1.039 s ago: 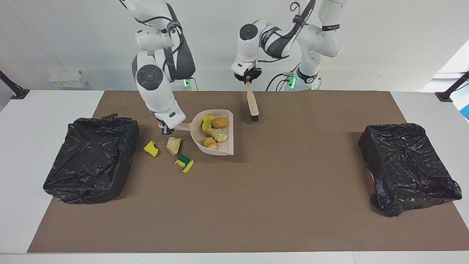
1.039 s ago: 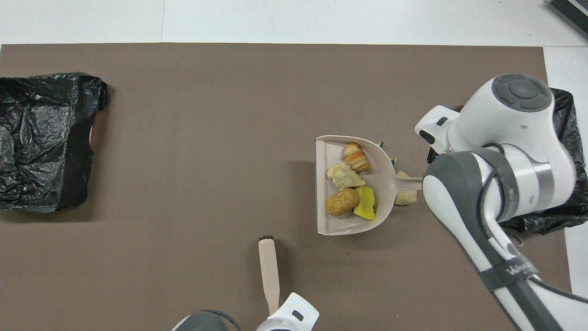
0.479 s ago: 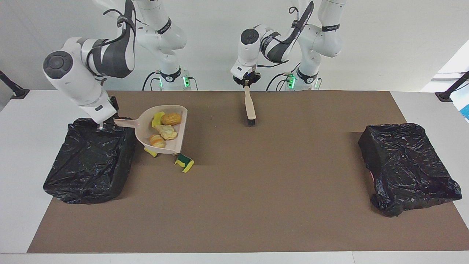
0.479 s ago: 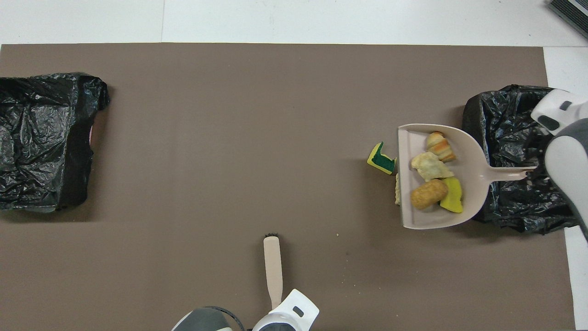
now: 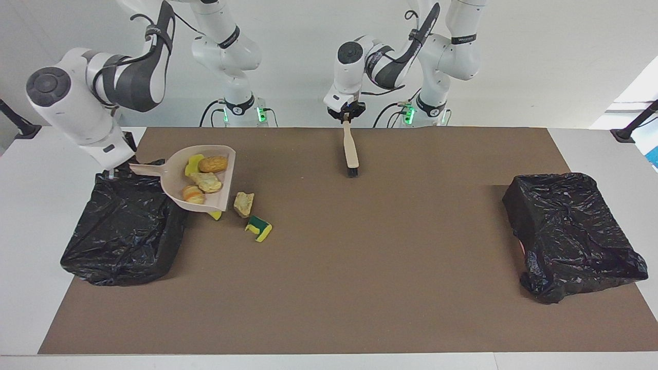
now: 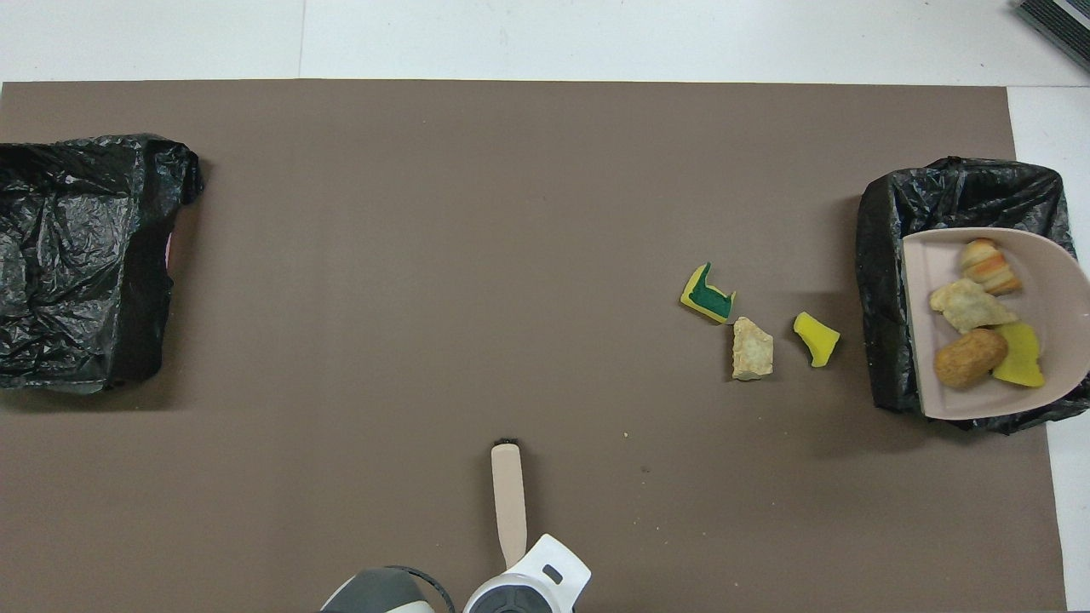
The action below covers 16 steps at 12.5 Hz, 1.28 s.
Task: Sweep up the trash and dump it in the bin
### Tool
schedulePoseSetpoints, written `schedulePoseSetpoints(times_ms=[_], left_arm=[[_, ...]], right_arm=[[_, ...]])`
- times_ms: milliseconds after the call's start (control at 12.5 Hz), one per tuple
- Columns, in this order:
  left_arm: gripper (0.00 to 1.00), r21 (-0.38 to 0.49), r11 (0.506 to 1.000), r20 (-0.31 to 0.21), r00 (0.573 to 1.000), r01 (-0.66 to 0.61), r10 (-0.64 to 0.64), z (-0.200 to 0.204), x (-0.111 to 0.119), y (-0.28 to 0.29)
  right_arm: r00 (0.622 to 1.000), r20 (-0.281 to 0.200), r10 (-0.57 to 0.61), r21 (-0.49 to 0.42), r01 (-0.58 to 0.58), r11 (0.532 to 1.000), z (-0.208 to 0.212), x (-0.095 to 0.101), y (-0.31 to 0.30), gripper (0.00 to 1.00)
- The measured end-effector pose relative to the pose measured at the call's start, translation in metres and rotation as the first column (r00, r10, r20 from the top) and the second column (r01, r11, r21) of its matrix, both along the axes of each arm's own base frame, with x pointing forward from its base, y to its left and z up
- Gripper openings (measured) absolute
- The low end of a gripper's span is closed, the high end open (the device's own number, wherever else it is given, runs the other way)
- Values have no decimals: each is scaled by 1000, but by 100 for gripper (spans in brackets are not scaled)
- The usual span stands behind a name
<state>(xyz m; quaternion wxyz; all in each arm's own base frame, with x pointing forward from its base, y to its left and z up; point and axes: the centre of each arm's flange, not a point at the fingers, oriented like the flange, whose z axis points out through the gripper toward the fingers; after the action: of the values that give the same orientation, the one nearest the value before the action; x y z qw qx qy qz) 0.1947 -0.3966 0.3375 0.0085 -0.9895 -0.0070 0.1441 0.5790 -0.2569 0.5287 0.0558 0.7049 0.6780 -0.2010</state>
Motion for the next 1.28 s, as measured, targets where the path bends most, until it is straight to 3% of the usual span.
schedulePoseSetpoints(times_ms=[80, 160, 399, 559, 719, 879, 1039, 1278], left_arm=[[31, 0, 1000, -3, 1000, -2, 2, -2, 2, 0], [38, -5, 1000, -1, 1000, -7, 7, -1, 5, -1], [73, -59, 998, 15, 1000, -3, 4, 17, 40, 3], [100, -58, 997, 26, 999, 45, -44, 39, 76, 15], [100, -12, 992, 49, 991, 126, -125, 60, 107, 33], [100, -22, 988, 93, 985, 151, -148, 81, 142, 52], [100, -30, 983, 141, 974, 181, -175, 111, 186, 82], [100, -30, 970, 167, 958, 240, -232, 164, 234, 132]], right_arm=[[1000, 0, 5, -45, -5, 999, 4, 5, -8, 32], [1000, -5, 7, -85, -7, 996, 6, 8, -13, 32], [1000, -22, -3, -275, -3, 961, 13, 20, -8, 32], [1000, 5, -8, -407, 9, 914, 21, 32, 13, 32], [997, 66, -42, -492, 69, 868, 25, 39, 30, 32], [991, 111, -70, -539, 119, 834, 25, 41, 36, 32], [990, 116, -84, -556, 135, 820, 26, 40, 38, 32], [991, 107, -77, -604, 127, 787, 42, 36, 49, 32]])
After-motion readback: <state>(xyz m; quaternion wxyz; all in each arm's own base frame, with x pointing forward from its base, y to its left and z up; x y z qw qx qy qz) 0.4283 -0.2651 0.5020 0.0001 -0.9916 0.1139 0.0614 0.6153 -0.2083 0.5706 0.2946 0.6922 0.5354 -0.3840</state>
